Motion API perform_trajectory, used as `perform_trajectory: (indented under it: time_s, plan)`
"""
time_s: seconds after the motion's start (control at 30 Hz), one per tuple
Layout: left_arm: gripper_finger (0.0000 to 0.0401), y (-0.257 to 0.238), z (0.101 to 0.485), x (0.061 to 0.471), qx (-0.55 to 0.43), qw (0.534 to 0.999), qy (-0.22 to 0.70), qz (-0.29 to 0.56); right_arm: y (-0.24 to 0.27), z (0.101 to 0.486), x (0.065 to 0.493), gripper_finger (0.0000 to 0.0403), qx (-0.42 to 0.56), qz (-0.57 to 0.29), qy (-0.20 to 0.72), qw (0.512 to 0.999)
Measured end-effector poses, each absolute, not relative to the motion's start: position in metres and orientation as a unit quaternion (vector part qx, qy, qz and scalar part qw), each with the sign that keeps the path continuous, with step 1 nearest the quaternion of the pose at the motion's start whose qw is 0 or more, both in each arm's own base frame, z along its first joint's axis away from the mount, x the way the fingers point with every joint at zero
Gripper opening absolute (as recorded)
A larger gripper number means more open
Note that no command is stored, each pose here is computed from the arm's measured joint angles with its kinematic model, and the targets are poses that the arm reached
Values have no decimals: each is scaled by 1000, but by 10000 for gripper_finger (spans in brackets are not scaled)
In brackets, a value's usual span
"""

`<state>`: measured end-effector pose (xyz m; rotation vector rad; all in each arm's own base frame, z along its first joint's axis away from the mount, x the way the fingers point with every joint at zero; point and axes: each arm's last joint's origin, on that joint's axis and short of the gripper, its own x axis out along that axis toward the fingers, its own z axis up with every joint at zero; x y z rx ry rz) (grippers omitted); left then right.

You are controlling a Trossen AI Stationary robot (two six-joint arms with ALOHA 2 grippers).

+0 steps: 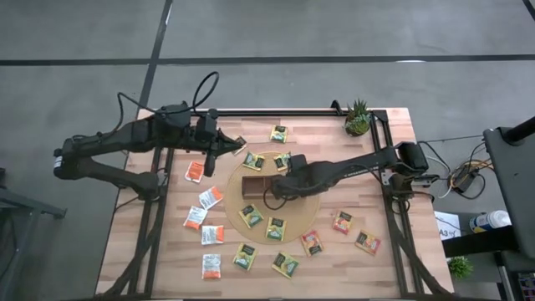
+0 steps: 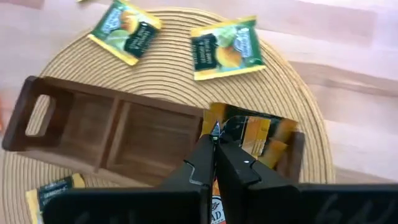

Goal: Pick & Place Tea
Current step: Put the orange tea bag into the right section of the wooden organizer

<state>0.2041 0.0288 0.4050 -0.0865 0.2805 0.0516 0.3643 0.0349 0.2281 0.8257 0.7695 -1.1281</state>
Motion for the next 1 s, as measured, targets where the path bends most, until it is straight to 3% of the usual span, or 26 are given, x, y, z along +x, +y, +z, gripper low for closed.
perform_trajectory:
  time_s: [1.0]
  plan:
    - [2,27,406,193,-46,987,150,26,41,182,379,8,323,-573,325,680]
